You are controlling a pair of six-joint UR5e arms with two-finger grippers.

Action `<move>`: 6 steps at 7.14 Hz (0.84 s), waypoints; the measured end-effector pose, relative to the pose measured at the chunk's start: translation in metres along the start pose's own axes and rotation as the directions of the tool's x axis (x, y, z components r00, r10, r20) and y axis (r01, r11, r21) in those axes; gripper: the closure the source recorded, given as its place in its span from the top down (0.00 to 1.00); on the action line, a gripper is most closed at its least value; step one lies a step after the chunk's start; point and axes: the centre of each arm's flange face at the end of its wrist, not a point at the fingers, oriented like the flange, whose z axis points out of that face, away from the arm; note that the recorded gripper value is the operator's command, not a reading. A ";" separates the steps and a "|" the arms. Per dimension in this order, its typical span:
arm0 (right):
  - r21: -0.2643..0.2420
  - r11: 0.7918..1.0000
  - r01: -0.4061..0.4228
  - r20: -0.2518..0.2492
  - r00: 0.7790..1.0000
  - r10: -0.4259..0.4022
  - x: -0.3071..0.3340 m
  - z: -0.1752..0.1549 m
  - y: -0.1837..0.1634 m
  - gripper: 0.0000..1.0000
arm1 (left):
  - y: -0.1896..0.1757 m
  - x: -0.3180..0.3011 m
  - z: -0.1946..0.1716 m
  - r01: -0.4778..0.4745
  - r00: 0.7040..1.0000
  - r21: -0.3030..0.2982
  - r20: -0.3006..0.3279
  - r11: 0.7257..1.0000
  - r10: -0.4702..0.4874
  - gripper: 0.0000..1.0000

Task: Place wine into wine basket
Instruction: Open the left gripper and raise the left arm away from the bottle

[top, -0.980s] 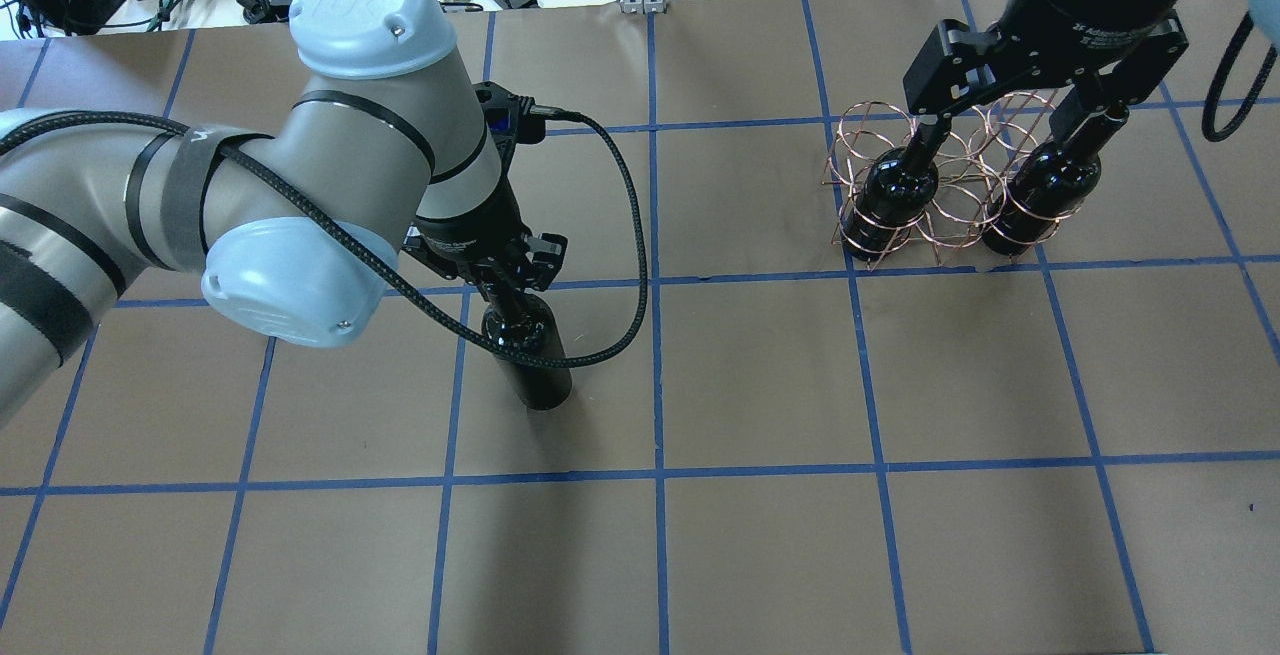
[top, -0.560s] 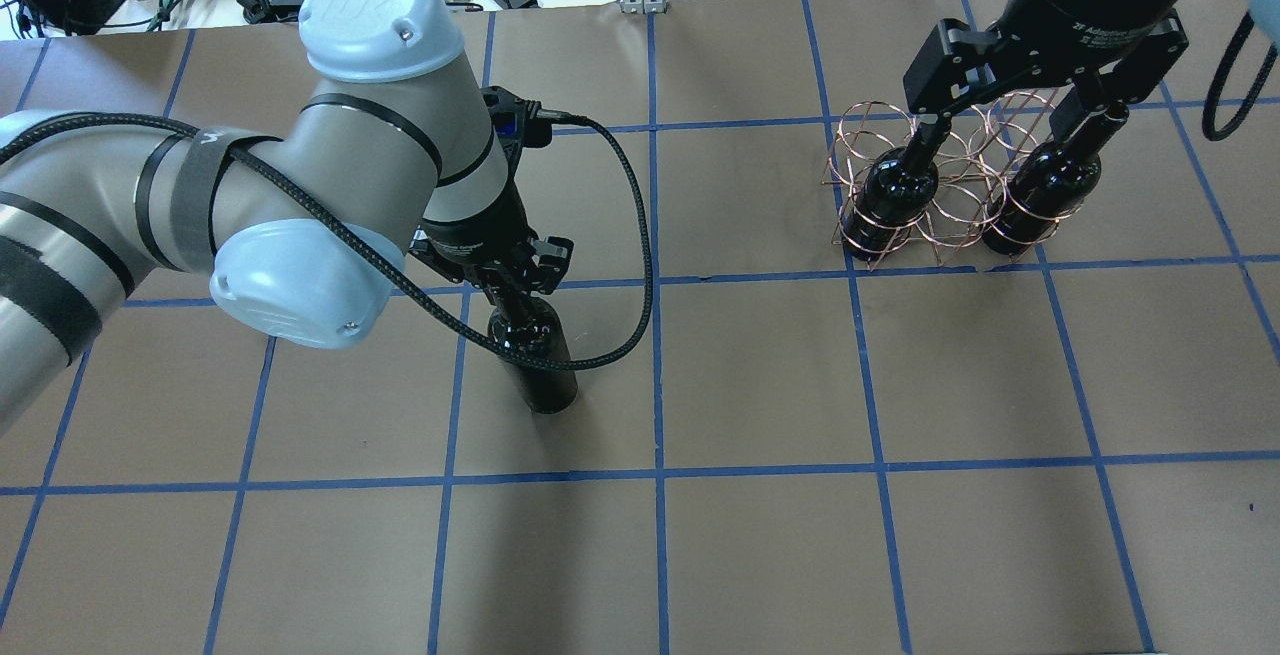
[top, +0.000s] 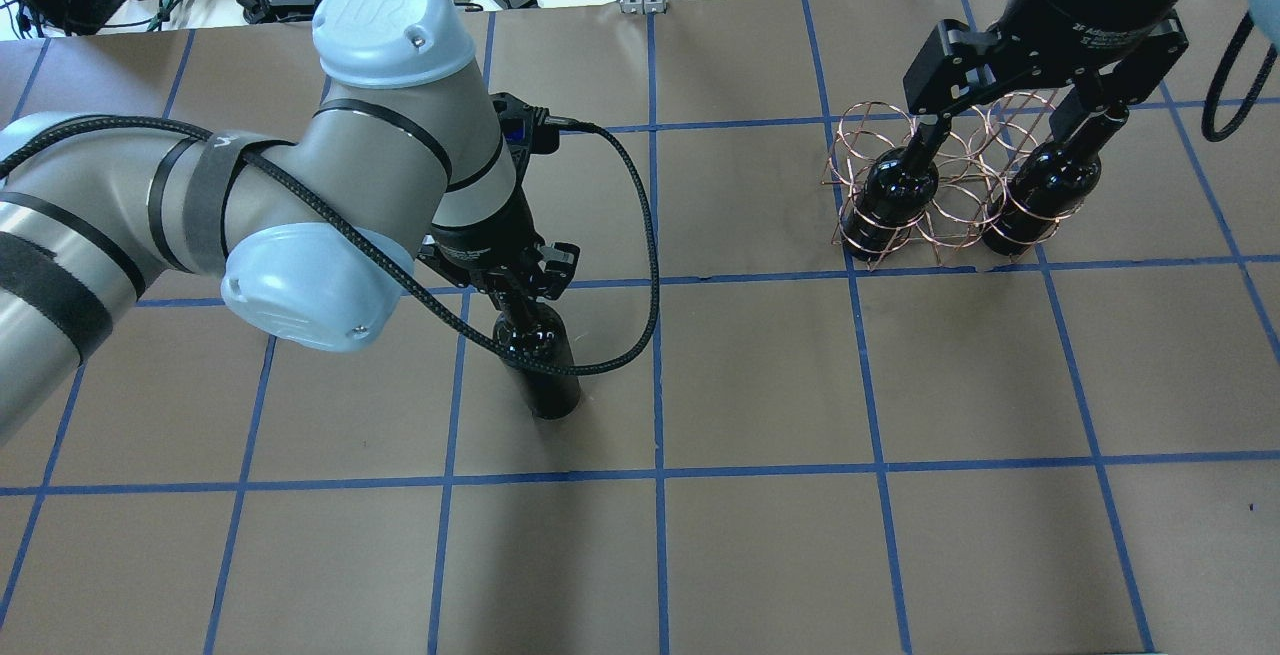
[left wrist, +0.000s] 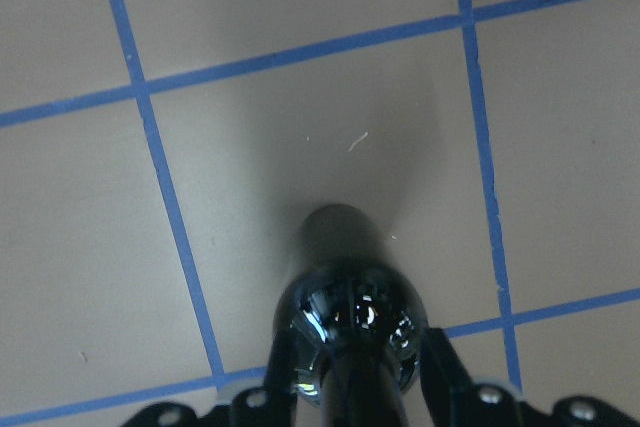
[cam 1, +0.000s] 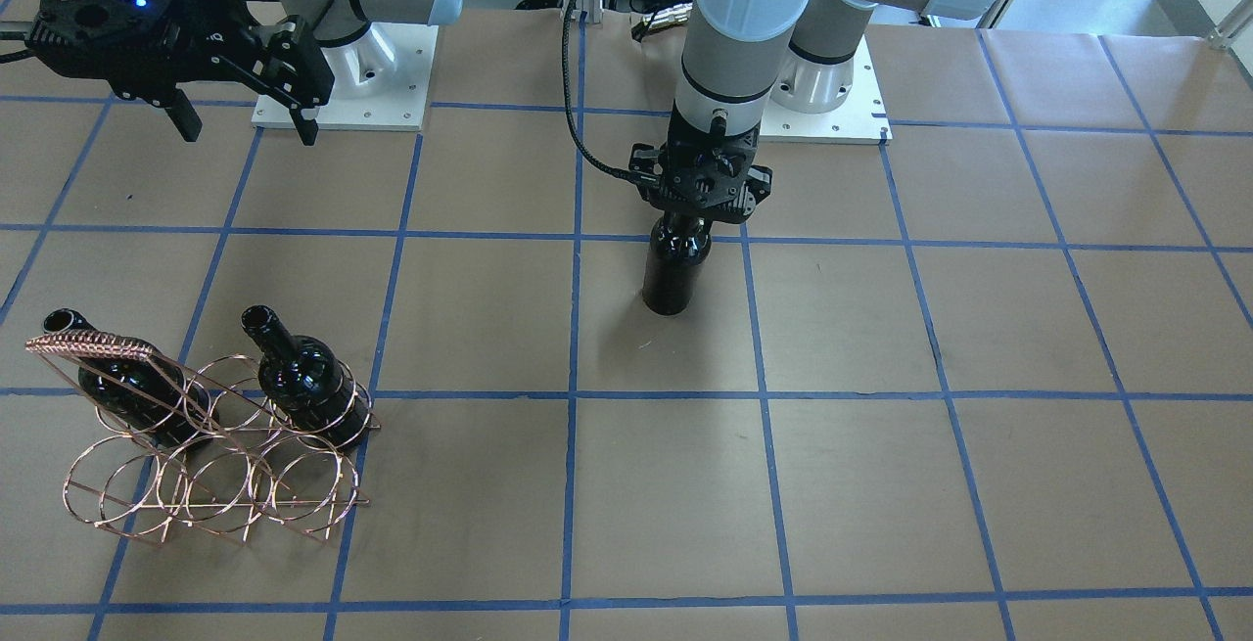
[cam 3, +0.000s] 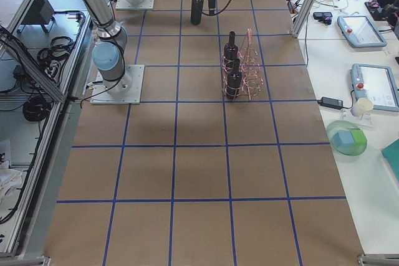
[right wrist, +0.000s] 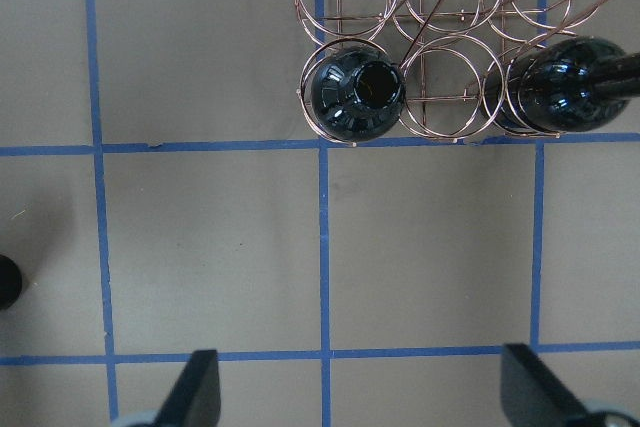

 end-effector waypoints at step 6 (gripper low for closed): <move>0.000 1.000 0.000 0.000 1.000 0.000 0.000 0.000 0.000 1.00 | -0.010 -0.027 -0.064 0.042 0.999 -0.025 0.023 0.999 -0.042 1.00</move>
